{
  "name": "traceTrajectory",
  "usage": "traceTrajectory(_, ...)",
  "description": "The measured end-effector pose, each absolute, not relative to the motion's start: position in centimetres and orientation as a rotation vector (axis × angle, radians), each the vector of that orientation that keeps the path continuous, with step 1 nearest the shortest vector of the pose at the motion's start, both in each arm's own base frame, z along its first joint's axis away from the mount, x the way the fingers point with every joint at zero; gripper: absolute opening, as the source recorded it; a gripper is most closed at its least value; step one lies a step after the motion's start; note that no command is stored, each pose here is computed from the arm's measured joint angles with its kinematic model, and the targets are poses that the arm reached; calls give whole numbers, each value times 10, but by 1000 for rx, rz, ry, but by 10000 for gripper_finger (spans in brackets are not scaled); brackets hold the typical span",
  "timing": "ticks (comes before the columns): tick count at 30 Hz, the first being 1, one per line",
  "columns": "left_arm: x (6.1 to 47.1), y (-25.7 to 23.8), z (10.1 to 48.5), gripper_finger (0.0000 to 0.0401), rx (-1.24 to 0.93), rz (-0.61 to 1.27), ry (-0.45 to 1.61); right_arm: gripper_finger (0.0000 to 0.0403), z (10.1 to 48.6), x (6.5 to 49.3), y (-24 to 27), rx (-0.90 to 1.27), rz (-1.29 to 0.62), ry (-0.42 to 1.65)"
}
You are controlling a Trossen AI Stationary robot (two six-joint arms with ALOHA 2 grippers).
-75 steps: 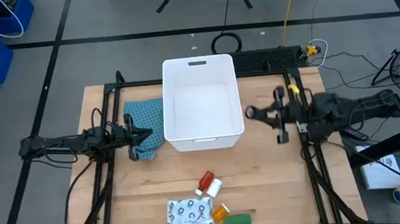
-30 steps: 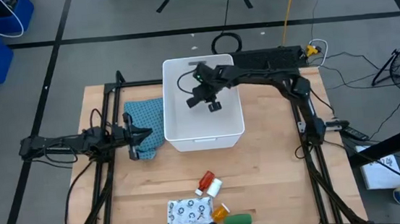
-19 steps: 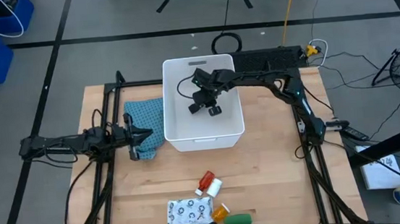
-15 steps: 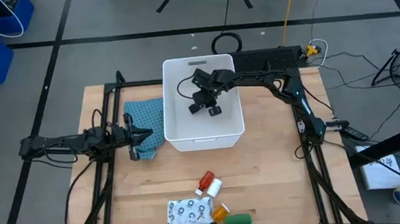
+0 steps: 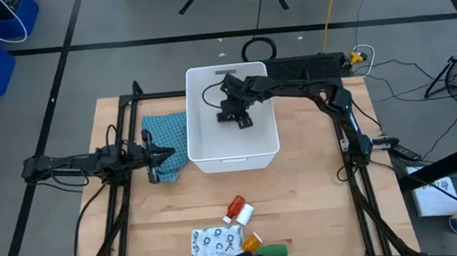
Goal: Pick & place medical supplies in basket/bin
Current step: Put the black bandage into the white container, then put the white mailer bag into the white container
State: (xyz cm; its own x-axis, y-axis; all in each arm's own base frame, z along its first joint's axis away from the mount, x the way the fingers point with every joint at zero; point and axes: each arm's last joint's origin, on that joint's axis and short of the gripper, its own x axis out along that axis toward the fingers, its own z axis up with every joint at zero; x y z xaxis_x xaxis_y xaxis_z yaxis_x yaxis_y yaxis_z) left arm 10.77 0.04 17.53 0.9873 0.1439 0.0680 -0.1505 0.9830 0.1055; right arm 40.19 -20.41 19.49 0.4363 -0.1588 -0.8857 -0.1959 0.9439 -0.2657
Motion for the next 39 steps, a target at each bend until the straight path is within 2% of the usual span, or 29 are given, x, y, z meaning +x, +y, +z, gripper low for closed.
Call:
traceTrajectory(6, 108, 0, 173, 37, 114, 147, -34, 269, 236, 390, -198, -386, -97, 1099)
traceTrajectory(11, 108, 0, 173, 37, 114, 147, -32, 253, 311, 360, -182, -389, -171, 937)
traceTrajectory(15, 108, 0, 172, 37, 92, 147, -30, 196, 373, 324, -159, -288, -142, 731)
traceTrajectory(19, 108, 0, 171, 37, 21, 116, -23, 106, 421, 283, -125, -244, -93, 589)
traceTrajectory(22, 108, -1, 170, 37, 13, 112, -19, 28, 438, 256, -96, -247, -35, 514)
traceTrajectory(24, 108, 0, 171, 37, 0, 126, -20, 10, 441, 241, -75, -254, 5, 485)
traceTrajectory(26, 108, 0, 170, 37, -9, 142, -19, 12, 439, 226, -54, -244, 55, 448)
traceTrajectory(30, 108, 1, 170, 37, -9, 157, -16, 2, 417, 200, -18, -243, 170, 361)
traceTrajectory(36, 108, 1, 170, 37, -12, 163, -16, 1, 343, 168, 12, -203, 277, 160)
traceTrajectory(39, 108, 1, 170, 37, -33, 163, -19, 1, 300, 156, 14, -184, 216, 84)
